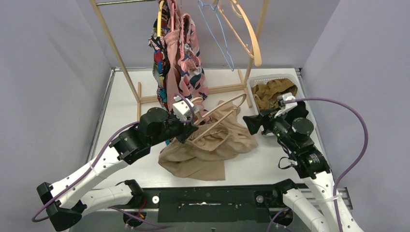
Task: Remove the shorts from the hanger
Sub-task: Move the shorts to the hanger.
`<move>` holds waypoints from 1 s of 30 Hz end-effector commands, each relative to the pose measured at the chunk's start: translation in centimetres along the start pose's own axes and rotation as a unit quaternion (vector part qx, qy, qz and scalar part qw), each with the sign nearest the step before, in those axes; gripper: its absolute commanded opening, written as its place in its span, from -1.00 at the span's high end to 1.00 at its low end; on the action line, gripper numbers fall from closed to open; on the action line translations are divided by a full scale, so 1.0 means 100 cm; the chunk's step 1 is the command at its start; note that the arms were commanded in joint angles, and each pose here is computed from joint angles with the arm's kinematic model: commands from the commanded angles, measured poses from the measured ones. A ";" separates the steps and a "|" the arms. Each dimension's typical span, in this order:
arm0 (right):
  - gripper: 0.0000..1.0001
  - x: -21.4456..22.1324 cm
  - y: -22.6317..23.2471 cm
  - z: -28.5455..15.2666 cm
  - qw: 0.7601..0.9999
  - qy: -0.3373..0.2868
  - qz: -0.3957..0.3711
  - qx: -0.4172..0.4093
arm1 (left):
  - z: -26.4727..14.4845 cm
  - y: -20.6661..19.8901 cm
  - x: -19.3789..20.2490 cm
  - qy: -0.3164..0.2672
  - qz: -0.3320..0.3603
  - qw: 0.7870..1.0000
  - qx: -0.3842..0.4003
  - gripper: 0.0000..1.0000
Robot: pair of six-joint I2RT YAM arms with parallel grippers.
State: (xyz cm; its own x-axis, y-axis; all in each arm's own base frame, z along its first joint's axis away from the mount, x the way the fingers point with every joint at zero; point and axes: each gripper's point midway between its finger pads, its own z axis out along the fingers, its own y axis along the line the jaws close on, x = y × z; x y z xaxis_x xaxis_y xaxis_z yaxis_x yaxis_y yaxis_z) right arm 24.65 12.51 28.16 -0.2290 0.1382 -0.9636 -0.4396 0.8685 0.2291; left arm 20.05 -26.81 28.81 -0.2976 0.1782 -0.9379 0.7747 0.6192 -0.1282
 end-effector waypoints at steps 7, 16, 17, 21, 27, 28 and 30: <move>-0.58 -0.029 0.032 0.003 0.994 -0.045 -0.032 -0.091 | -0.009 0.001 -0.021 -0.032 0.003 0.999 -0.003 1.00; -0.52 -0.064 0.057 0.034 0.967 -0.101 0.195 -0.129 | 0.013 -0.008 -0.009 0.005 0.003 1.000 0.025 1.00; -0.53 -0.063 0.050 0.043 0.959 -0.096 0.246 -0.101 | 0.015 -0.008 -0.010 0.003 0.000 1.000 0.023 1.00; -0.63 -0.050 0.057 0.060 0.917 -0.086 0.379 -0.086 | 0.019 -0.007 -0.008 -0.001 -0.001 1.000 0.023 1.00; -0.68 -0.039 0.089 0.074 0.871 -0.092 0.473 -0.095 | 0.026 -0.003 -0.008 0.006 0.008 1.000 0.016 1.00; -0.68 -0.036 0.093 0.078 0.866 -0.089 0.481 -0.100 | 0.028 -0.005 -0.007 0.006 0.008 1.000 0.020 1.00; -0.63 -0.027 0.093 0.088 0.857 -0.077 0.501 -0.091 | 0.030 -0.008 -0.006 0.005 0.007 1.000 0.029 1.00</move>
State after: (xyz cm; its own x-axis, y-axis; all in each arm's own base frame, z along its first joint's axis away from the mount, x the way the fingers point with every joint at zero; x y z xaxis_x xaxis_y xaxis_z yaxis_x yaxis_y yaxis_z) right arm 27.15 24.17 28.48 -0.5259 0.7257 -0.4436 -0.2324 0.3791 0.8957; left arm 20.58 -28.10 24.69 -0.3793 0.2775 -0.8827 0.7776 0.6126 -0.1415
